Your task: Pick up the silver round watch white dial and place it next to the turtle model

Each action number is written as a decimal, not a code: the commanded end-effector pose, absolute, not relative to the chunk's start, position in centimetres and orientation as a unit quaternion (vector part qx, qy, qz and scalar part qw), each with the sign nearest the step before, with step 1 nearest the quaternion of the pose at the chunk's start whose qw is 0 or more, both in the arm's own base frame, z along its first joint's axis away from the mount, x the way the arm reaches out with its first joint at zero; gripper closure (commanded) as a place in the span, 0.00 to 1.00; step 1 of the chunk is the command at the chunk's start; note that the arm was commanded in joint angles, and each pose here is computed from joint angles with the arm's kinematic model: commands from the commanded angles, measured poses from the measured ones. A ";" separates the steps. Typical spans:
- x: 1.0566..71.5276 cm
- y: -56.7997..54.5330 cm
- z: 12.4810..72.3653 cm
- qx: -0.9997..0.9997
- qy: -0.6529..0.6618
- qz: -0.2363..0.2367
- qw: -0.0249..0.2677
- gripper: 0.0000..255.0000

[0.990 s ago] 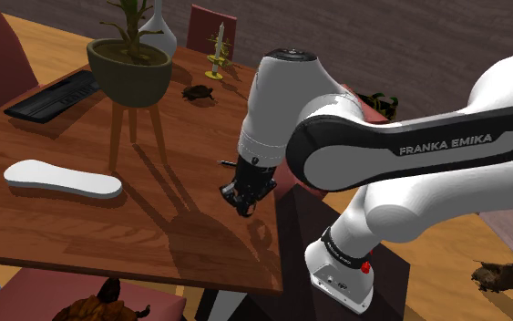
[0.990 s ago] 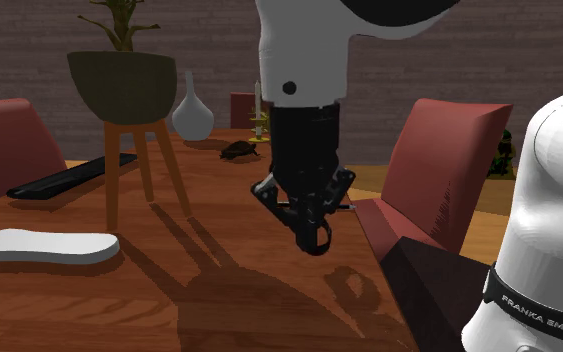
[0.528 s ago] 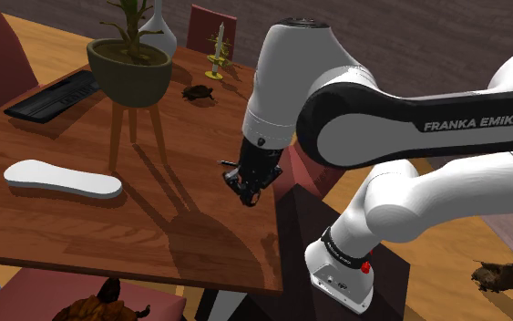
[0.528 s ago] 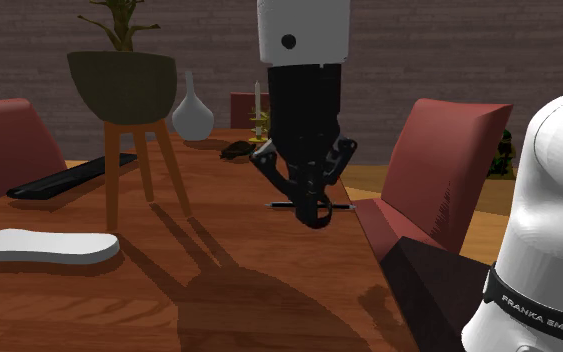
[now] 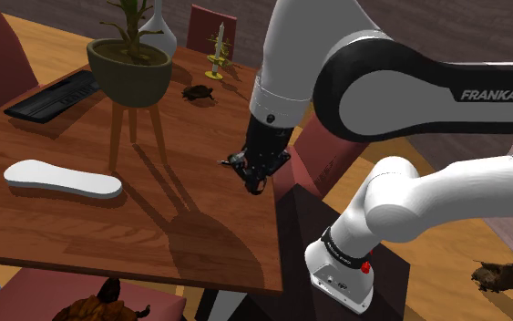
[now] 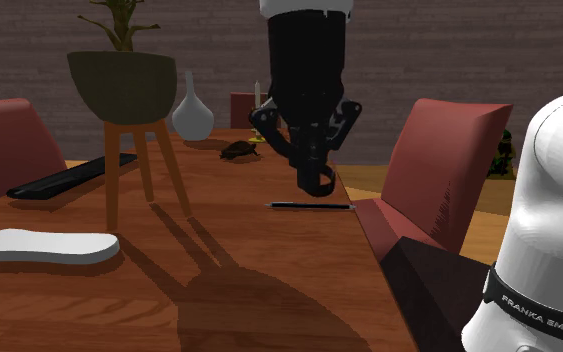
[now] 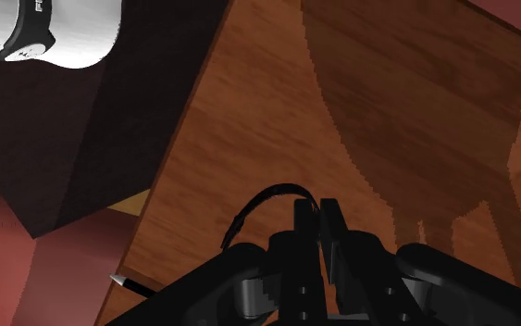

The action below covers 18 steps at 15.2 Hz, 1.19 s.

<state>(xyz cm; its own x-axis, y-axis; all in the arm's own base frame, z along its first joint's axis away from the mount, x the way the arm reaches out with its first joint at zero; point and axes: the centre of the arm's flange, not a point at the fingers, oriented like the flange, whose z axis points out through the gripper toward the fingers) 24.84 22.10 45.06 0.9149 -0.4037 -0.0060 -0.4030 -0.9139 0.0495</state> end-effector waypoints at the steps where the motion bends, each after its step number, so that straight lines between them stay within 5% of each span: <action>1: 24.9 22.1 46.2 0.978 -0.206 -0.008 0.024 1.00; 18: 42.6 13.2 46.8 0.978 -0.206 -0.008 0.024 1.00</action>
<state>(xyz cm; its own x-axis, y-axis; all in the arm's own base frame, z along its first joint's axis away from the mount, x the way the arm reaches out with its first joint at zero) 41.15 13.61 46.96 0.9147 -0.4041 -0.0066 -0.4033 -0.9137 0.0501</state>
